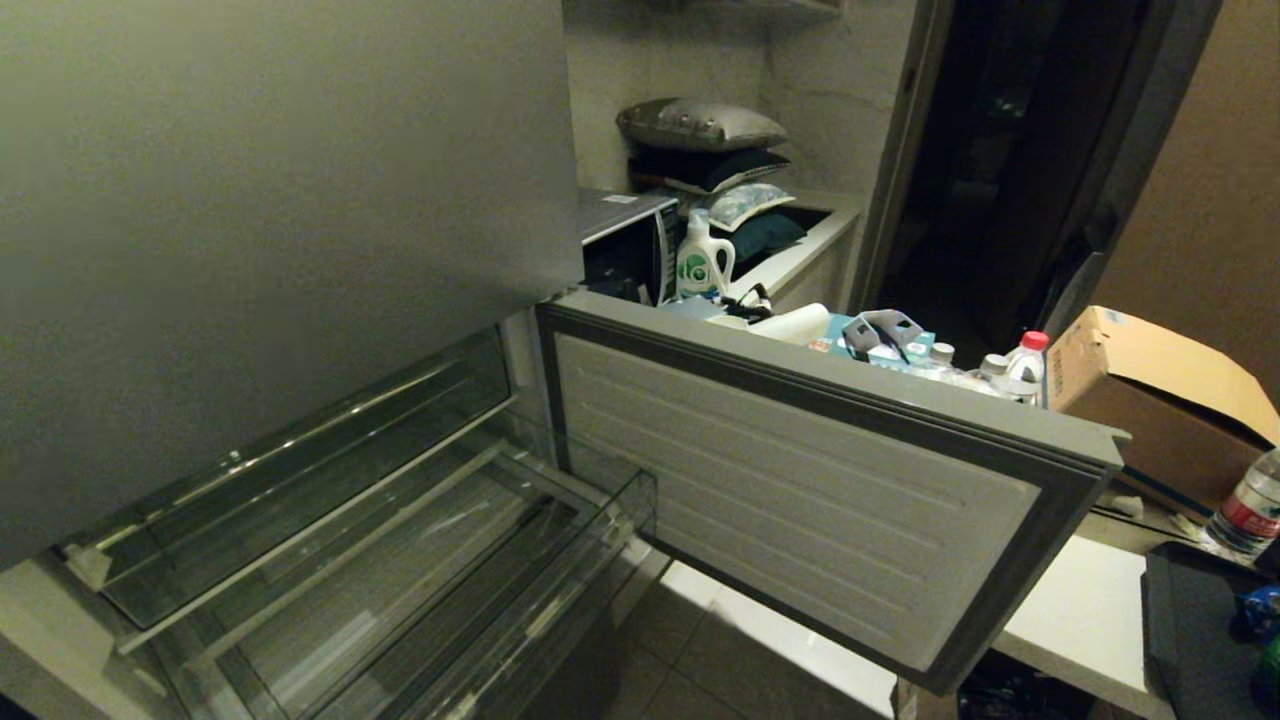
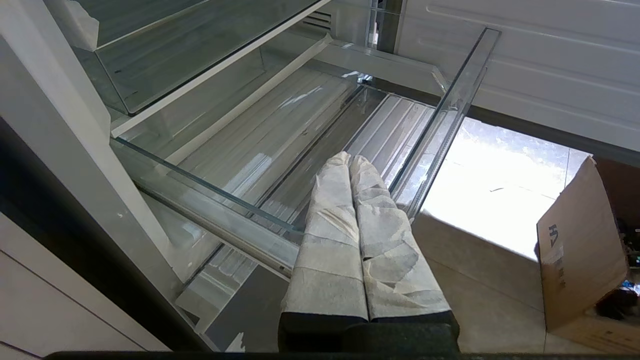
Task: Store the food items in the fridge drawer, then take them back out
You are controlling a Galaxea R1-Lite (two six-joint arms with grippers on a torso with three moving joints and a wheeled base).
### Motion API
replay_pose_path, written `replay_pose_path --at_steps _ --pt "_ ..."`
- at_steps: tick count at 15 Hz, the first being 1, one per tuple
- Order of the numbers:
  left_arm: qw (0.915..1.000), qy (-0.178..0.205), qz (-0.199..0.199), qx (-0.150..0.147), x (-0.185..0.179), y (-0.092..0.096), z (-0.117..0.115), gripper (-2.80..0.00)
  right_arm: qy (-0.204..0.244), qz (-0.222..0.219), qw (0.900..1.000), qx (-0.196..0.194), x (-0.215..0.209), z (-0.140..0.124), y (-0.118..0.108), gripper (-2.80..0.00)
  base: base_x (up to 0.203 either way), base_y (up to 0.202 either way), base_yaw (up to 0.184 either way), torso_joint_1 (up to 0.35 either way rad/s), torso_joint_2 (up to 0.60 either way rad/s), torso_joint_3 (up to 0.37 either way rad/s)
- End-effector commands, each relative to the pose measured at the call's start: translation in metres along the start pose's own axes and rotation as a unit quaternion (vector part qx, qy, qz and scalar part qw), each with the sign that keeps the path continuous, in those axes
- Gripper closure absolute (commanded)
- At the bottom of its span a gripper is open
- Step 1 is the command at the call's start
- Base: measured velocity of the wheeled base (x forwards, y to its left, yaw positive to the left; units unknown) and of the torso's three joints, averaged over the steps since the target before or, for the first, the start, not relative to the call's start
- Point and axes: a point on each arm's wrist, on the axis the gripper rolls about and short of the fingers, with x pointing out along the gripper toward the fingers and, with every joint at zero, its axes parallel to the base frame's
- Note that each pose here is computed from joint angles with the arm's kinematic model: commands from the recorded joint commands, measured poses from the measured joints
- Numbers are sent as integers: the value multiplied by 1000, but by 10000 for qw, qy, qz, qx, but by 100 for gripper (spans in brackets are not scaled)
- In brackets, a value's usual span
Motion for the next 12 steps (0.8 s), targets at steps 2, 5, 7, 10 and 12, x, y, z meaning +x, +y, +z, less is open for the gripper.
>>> replay_pose_path --at_steps 2,5,7,10,12 --pt "10000 6 0 -1 0 0 0 0 285 -62 9996 19 28 -11 -6 0 0 0 0 0 0 0" --pt "10000 13 0 -1 0 0 0 0 425 -78 9991 12 47 -16 -9 0 0 0 0 0 0 0" --pt "10000 6 0 -1 0 0 0 0 503 -97 9987 -4 59 -20 -11 0 0 0 0 0 0 0" --pt "10000 6 0 -1 0 0 0 0 560 -111 9984 4 68 -22 -13 -280 0 0 0 0 0 0" --pt "10000 7 0 -1 0 0 0 0 524 -94 9986 13 70 -19 -13 -280 0 0 0 0 0 0"
